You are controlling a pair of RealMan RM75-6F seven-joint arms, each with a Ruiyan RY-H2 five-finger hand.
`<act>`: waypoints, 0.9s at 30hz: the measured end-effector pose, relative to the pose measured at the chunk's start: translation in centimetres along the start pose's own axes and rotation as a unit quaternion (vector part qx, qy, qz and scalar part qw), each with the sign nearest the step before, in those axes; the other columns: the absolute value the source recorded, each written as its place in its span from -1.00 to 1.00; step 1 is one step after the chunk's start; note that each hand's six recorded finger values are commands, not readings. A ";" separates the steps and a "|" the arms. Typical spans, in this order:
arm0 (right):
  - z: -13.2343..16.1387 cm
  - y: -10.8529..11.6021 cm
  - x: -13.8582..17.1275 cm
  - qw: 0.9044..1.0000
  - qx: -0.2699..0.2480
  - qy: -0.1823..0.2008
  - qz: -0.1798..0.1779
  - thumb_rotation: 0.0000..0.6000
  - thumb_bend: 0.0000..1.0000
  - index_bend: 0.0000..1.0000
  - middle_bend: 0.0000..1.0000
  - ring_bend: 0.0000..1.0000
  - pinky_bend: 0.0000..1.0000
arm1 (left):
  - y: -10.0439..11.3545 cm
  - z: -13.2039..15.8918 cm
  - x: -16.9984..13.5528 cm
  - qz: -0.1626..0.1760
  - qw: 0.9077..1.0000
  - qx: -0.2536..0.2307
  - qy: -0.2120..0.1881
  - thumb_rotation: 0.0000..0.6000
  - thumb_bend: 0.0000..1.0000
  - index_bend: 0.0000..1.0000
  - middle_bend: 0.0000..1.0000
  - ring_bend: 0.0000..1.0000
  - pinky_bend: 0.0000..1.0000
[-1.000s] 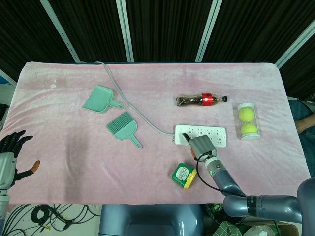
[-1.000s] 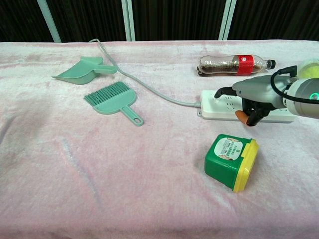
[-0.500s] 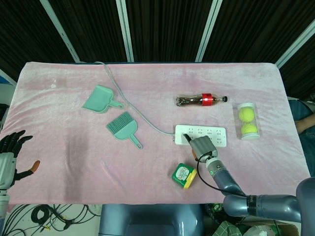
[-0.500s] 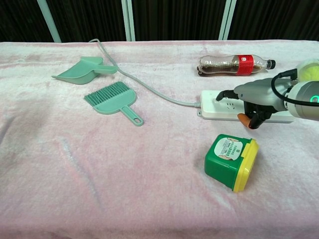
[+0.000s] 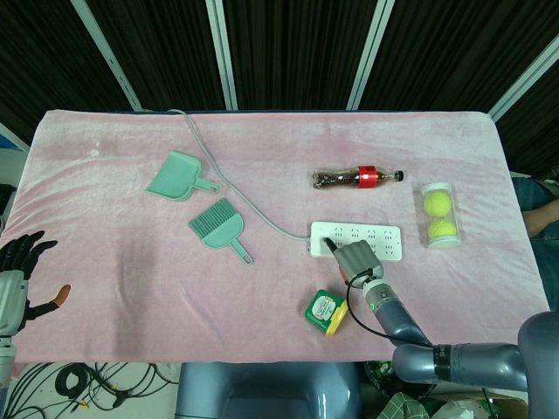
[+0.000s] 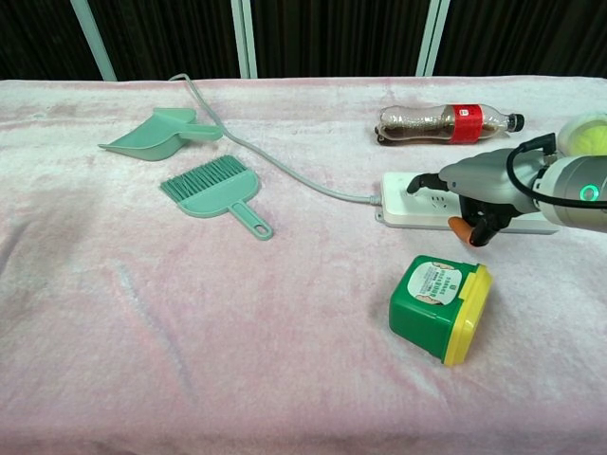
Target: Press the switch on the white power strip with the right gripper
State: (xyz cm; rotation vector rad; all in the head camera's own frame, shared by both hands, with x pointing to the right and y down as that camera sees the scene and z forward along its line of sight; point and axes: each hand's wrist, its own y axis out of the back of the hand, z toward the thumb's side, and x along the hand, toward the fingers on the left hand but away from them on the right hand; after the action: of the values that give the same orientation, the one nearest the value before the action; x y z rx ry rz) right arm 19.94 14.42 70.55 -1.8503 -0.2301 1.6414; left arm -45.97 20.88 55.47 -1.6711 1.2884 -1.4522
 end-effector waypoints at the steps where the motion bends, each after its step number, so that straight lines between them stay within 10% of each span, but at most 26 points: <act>1: -0.1 -0.1 0.0 1.000 0.003 -0.002 0.003 1.00 0.30 -0.03 0.98 1.00 1.00 | 0.0 0.0 0.0 0.000 1.000 0.000 0.000 1.00 -0.46 -0.62 -0.85 -0.95 -1.00; 10: -0.2 -0.6 0.0 0.999 0.015 -0.013 0.026 1.00 0.32 0.52 0.99 1.00 1.00 | 0.0 0.0 -0.1 0.000 1.000 -0.001 -0.001 1.00 -0.46 -0.62 -0.85 -0.95 -1.00; 19: 0.1 -0.6 0.1 0.999 0.026 -0.013 0.036 1.00 0.33 0.64 1.00 1.00 1.00 | 0.0 0.0 0.0 -0.001 1.000 -0.001 0.000 1.00 -0.46 -0.62 -0.85 -0.95 -1.00; 27: 0.3 1.4 0.2 1.000 0.008 -0.009 -0.017 1.00 0.26 -0.52 0.90 1.00 1.00 | 0.0 0.0 0.0 -0.001 1.000 -0.002 0.000 1.00 -0.46 -0.62 -0.85 -0.95 -1.00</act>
State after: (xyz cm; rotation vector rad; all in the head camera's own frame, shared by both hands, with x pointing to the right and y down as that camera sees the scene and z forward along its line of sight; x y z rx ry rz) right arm 19.28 13.54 69.60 -1.8116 -0.2541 1.6321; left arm -46.03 20.88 55.45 -1.6756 1.2922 -1.4521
